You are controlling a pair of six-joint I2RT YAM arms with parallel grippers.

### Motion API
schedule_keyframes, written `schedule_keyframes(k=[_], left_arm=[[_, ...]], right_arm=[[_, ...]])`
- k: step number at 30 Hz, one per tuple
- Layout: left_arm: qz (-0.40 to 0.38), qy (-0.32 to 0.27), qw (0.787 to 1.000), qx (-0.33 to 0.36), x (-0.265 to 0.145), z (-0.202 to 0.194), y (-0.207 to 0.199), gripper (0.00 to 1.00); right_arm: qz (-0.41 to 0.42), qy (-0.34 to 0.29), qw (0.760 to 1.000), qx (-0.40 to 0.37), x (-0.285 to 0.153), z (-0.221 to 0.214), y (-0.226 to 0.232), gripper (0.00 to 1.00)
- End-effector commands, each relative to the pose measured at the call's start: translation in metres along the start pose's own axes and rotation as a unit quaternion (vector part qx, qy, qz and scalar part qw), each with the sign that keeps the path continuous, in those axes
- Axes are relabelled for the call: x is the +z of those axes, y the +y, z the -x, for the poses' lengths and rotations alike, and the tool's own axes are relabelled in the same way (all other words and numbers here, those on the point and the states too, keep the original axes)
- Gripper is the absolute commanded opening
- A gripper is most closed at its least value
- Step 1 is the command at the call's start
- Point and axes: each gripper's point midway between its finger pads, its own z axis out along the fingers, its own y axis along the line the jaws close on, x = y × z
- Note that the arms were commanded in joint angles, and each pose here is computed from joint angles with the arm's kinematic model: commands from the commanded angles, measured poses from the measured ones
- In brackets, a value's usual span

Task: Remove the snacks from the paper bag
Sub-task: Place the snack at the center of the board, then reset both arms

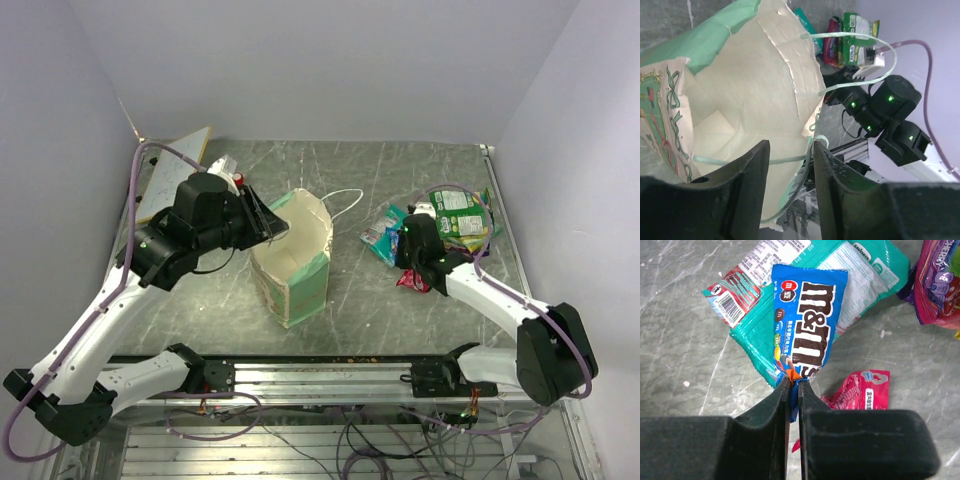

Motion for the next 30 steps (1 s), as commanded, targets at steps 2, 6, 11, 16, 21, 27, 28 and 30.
schedule_keyframes(k=[2, 6, 11, 16, 21, 27, 28, 30], left_arm=[[0.018, -0.034, 0.999, 0.014, -0.022, 0.019, -0.002, 0.66], [0.039, -0.053, 0.998, 0.010, -0.038, 0.025, 0.005, 0.85], [0.103, -0.085, 0.991, -0.022, -0.063, 0.027, 0.034, 0.89], [0.141, -0.111, 0.983, -0.042, -0.086, 0.028, 0.054, 0.95], [0.176, -0.135, 0.974, -0.051, -0.111, 0.036, 0.064, 0.97], [0.221, -0.210, 0.951, -0.051, -0.163, 0.064, 0.073, 0.97], [0.219, -0.232, 0.947, -0.047, -0.174, 0.074, 0.070, 0.96], [0.188, -0.275, 0.942, -0.033, -0.196, 0.096, 0.051, 0.96]], right_arm=[[0.000, 0.005, 0.999, 0.044, -0.017, -0.003, -0.003, 0.15], [0.004, 0.004, 0.998, 0.059, -0.032, 0.006, -0.002, 0.57], [-0.021, -0.020, 0.996, 0.083, -0.060, 0.038, -0.009, 0.97], [-0.011, -0.045, 0.998, 0.043, -0.090, 0.077, -0.008, 1.00], [0.017, -0.119, 0.992, 0.036, -0.130, 0.128, -0.002, 1.00], [0.030, -0.192, 0.980, 0.035, -0.182, 0.187, -0.001, 1.00], [0.029, -0.199, 0.979, 0.035, -0.191, 0.197, -0.001, 1.00], [0.025, -0.211, 0.976, 0.037, -0.208, 0.214, -0.003, 1.00]])
